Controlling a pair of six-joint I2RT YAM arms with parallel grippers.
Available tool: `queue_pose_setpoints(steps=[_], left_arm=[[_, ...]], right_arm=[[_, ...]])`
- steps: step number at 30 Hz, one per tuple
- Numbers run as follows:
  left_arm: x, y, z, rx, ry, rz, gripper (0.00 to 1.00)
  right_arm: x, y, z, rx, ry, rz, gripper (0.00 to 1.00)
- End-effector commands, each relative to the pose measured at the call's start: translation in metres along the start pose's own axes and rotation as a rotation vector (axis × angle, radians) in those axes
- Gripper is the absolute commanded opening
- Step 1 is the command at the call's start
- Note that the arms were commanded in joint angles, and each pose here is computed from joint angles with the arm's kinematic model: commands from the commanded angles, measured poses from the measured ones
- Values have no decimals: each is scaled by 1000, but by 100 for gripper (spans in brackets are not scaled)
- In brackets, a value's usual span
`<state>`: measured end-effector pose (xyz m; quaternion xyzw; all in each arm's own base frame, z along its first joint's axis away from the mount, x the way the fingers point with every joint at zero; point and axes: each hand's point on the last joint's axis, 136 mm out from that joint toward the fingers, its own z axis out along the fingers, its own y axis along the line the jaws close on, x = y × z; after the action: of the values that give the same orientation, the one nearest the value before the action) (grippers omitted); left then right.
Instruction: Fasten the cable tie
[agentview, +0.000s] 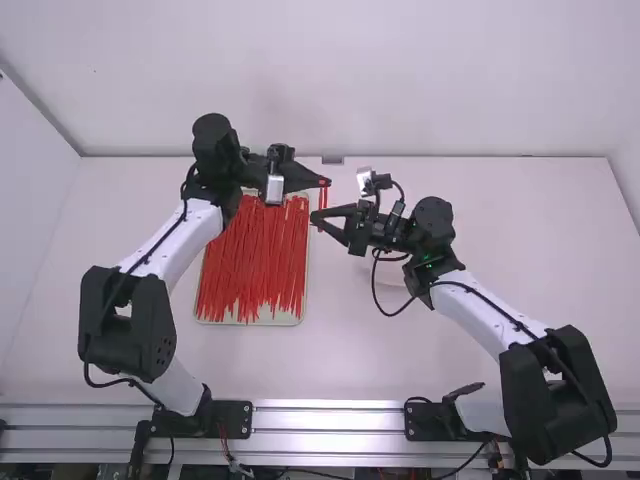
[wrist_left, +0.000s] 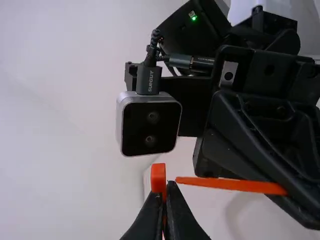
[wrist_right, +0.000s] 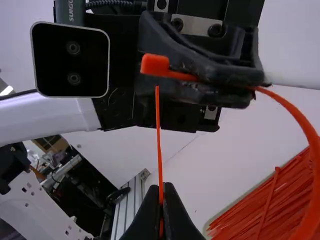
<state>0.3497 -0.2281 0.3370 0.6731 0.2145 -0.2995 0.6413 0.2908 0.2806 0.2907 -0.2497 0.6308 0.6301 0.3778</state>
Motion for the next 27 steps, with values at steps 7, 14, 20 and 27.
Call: queue_pose_setpoints(steps=[7,14,20,27], left_arm=[[-7,3,1,14,-13,19,2],[-8,2,4,22,-22,15,2],[-8,2,4,22,-21,12,2],[-8,2,3,21,-21,4,2]], right_arm=[[1,4,1,-18,2,-8,0],[0,4,1,-16,0,-6,0],[-1,3,1,-10,-5,-5,0],[-5,-3,-3,13,-27,24,0]])
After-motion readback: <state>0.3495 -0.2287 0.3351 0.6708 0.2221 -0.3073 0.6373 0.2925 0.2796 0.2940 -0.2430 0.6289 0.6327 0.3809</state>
